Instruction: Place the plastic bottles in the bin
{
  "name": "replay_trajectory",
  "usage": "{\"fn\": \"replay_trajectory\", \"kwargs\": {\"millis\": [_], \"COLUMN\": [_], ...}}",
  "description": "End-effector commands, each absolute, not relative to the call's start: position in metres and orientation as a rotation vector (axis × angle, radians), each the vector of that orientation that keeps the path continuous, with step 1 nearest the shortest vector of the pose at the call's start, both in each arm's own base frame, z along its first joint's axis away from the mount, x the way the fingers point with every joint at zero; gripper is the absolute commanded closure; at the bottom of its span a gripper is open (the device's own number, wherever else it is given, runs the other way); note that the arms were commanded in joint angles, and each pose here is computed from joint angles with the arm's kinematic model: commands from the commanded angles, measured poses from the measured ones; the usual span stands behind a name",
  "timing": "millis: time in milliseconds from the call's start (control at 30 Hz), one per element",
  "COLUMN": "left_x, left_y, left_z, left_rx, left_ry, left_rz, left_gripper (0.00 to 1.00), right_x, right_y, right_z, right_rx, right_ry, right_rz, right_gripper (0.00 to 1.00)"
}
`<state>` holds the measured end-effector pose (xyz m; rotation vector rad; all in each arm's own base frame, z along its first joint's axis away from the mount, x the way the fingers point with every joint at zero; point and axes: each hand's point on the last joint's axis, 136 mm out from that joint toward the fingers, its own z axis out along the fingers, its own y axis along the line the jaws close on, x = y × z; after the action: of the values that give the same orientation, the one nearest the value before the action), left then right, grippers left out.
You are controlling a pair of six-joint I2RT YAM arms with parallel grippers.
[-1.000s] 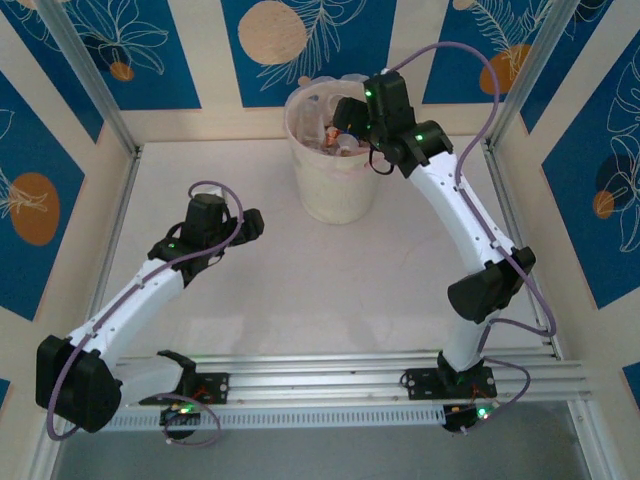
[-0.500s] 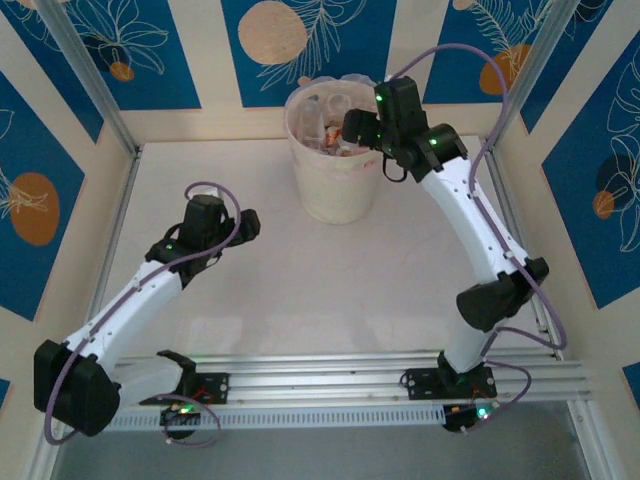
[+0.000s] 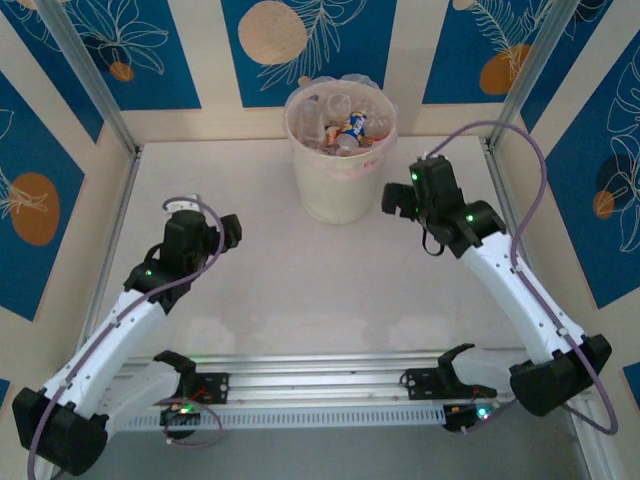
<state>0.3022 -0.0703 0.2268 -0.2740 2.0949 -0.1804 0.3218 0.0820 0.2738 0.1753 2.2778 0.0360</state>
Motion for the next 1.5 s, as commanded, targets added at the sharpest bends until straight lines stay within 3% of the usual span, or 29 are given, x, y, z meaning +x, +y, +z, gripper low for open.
{"fn": "replay_trajectory", "kwargs": {"millis": [0,600,1467], "left_x": [0.295,0.283,0.333], "left_y": [-0.05,0.004,0.012], "left_z": [0.22,0.178,0.122], "left_rx": [-0.258,-0.238,-0.134], "left_ry": [2.073,1.906,1.906], "left_rz": [-0.031,0.336,0.245], "left_gripper": [0.0,0.0,0.01], "right_x": [0.317,0.328,0.37], "right_y": [0.056,0.013,0.034], "right_z": [0.256,0.171,0.133], "right_rx": [0.229,0.252,0.006], "right_ry": [2.252,2.162,1.925], "right_rz": [-0.06,-0.071,0.015], "right_gripper": [0.01,0.01,0.01]}}
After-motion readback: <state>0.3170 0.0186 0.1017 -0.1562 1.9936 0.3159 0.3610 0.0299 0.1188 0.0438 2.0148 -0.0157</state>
